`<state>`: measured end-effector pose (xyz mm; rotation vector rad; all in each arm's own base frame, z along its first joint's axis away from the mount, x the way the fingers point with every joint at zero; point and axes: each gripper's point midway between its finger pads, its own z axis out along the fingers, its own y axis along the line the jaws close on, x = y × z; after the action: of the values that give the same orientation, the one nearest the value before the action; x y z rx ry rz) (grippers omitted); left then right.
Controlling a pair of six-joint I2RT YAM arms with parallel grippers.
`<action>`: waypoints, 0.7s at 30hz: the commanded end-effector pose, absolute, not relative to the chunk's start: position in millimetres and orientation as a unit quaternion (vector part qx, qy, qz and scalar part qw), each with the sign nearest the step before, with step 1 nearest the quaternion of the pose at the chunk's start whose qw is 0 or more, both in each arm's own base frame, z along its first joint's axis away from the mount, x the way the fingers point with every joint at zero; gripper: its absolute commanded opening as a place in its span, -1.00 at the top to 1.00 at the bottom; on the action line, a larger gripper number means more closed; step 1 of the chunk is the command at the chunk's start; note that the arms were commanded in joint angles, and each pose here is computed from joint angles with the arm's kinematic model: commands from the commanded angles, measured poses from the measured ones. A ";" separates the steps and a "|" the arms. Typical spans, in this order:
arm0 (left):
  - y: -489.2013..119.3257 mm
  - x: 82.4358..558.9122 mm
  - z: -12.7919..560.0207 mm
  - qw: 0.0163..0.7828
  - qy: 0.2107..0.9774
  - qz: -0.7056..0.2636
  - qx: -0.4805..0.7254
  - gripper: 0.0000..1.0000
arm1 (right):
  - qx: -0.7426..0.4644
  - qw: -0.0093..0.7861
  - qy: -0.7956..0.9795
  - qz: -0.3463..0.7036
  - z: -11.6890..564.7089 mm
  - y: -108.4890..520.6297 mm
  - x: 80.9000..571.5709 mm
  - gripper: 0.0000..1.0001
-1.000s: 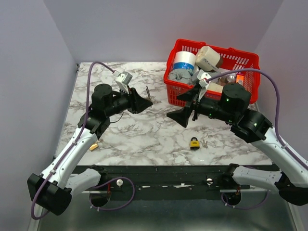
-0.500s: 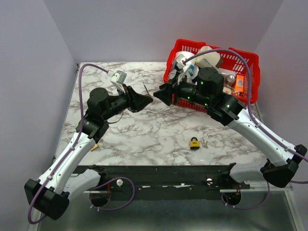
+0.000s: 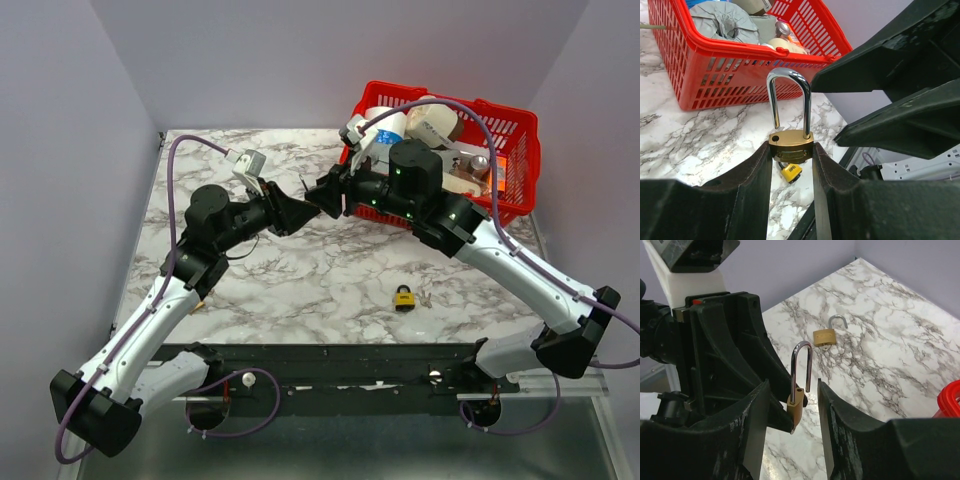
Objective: Lock with the key
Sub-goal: Lock the lock.
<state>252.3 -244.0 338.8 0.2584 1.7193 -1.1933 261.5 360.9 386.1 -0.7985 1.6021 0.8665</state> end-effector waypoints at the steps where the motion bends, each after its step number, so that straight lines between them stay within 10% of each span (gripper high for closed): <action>1: -243.0 250.1 358.7 0.519 0.686 -0.499 0.104 1.00 | -0.318 0.561 0.680 0.348 388.2 363.7 274.2 -0.03; 21: -242.9 255.8 358.6 0.523 0.696 -0.485 0.087 1.00 | -0.307 0.553 0.712 0.306 353.6 373.8 288.5 0.12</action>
<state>250.6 -246.9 337.3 0.2314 1.7337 -1.1919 281.4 371.9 358.6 -0.7446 1.6770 0.7659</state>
